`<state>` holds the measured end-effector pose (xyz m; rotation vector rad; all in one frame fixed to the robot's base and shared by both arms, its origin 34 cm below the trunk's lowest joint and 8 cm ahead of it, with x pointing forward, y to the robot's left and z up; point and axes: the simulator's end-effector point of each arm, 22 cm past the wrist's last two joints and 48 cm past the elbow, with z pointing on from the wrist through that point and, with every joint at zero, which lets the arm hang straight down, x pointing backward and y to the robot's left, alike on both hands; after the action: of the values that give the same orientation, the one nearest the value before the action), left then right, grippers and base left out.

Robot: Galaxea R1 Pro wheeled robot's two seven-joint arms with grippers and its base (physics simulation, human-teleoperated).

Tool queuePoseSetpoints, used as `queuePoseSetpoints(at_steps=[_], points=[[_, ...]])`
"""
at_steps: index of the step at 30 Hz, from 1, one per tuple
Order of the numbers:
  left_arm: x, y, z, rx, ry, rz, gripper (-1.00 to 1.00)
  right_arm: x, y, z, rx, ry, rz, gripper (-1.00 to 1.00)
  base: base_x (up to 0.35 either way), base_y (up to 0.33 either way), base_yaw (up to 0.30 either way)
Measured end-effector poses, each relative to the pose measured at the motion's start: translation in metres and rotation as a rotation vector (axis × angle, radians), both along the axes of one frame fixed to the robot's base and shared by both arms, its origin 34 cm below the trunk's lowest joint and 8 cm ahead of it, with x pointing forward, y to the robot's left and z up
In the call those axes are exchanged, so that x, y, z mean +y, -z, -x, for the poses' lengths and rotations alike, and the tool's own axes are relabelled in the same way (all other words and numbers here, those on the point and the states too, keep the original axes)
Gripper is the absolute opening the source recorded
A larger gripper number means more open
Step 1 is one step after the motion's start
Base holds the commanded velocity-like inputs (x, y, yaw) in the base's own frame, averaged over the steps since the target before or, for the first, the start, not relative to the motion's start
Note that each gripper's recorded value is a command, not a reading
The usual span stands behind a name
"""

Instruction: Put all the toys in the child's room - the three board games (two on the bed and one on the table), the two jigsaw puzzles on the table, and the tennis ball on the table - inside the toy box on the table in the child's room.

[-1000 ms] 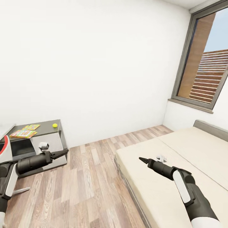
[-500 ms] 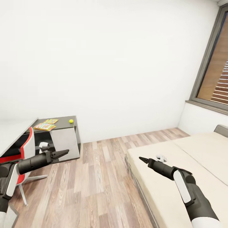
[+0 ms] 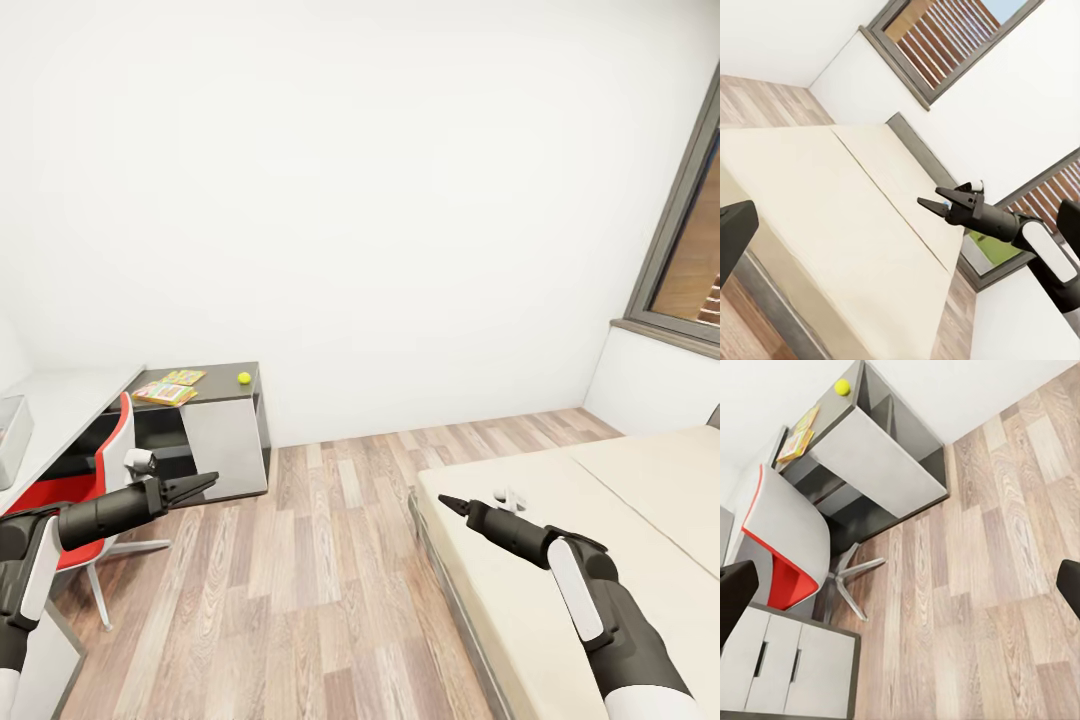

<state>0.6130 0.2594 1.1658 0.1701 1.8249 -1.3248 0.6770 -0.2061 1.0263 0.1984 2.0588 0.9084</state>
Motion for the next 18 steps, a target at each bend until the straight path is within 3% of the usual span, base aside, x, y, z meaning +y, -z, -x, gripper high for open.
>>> queuePoseSetpoints(at_steps=[18], points=[[-0.0004, -0.0013, 0.0008, -0.003, 0.004, 0.005, 1.0, 0.004, 0.0005, 0.0005, 0.001, -0.006, 0.0, 1.0, -0.055, 0.0, 0.0]])
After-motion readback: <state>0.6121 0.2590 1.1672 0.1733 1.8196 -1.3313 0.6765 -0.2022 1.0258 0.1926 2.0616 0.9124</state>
